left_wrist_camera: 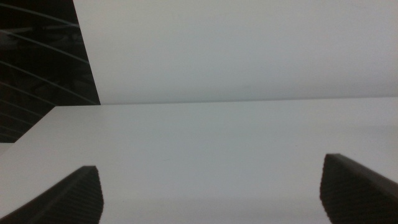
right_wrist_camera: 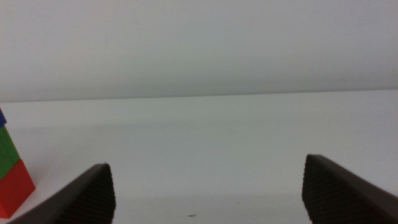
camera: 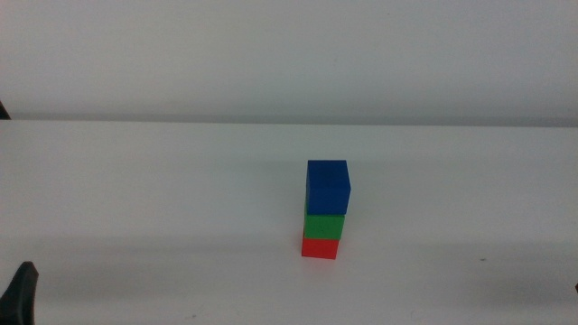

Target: Stack red cubes first, then green, then blue cubes in a specific spot.

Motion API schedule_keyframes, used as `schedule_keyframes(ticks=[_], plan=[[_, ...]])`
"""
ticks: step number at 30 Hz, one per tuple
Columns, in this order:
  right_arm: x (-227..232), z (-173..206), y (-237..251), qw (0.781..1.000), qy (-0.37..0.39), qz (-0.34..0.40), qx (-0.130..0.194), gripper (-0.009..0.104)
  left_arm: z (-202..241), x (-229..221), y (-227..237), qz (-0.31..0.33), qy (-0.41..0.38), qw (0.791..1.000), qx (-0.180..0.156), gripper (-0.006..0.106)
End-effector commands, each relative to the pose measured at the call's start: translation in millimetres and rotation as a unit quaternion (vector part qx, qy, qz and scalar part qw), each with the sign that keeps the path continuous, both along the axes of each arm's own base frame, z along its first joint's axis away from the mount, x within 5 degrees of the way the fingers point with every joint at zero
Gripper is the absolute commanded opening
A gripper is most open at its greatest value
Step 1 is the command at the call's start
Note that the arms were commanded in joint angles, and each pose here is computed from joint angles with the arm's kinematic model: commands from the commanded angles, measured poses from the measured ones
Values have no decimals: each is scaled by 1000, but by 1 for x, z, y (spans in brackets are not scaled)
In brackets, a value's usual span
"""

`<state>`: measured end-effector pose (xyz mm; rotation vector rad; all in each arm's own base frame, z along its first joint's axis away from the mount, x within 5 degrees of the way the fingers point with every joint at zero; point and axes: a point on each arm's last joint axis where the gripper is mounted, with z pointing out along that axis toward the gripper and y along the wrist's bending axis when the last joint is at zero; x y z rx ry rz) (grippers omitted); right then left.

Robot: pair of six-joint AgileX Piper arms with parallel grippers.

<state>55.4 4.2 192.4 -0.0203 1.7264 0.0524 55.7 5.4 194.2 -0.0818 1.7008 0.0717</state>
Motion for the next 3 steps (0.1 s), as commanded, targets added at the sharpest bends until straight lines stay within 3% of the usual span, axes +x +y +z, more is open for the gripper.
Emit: schedule_keyframes(ticks=[1,3], plan=[[-1,-12,0,1000,2,-4,-4,80,-9,-1,0,1,-11,1000,-3,94],[-1,-12,0,1000,2,-4,-4,80,-9,-1,0,1,-10,1000,-3,94]])
